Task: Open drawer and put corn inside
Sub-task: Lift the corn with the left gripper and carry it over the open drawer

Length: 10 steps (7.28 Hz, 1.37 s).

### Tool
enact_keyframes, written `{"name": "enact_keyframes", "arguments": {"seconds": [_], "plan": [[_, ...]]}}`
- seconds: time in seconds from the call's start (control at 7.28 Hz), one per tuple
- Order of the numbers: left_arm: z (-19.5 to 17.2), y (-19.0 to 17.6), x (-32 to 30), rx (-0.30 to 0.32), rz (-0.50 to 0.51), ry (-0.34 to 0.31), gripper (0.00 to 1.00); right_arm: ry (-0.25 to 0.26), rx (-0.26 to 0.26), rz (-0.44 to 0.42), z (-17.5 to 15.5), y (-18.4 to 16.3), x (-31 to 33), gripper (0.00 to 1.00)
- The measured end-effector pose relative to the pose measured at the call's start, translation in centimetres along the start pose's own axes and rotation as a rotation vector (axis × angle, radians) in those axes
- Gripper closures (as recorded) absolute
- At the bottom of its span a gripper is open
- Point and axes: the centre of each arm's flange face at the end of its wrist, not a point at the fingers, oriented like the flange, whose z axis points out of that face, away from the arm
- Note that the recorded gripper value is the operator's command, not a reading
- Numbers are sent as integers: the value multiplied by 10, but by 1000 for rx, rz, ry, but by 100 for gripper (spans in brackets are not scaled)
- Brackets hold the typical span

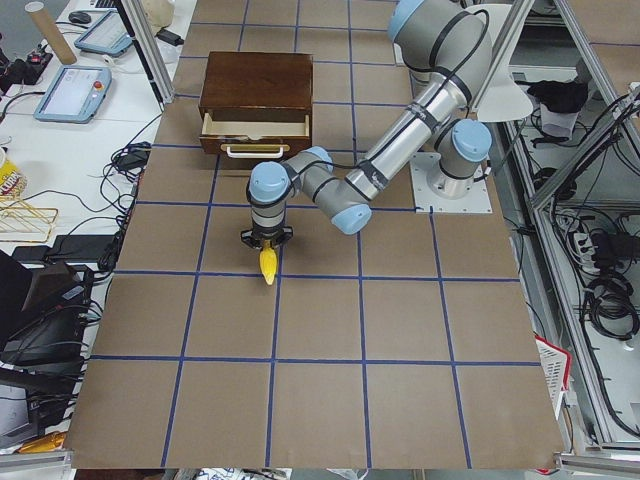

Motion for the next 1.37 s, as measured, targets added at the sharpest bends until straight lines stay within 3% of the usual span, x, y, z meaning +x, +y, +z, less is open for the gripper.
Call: {"name": "enact_keyframes", "arguments": {"seconds": [0.41, 0.69, 1.37], "plan": [[-92, -89, -14, 24, -271, 5, 100, 0, 0, 0, 0, 0, 0, 0], [-132, -157, -15, 34, -485, 3, 100, -1, 0, 0, 0, 0, 0, 0], [-134, -291, 6, 16, -948, 13, 100, 0, 0, 0, 0, 0, 0, 0]]}}
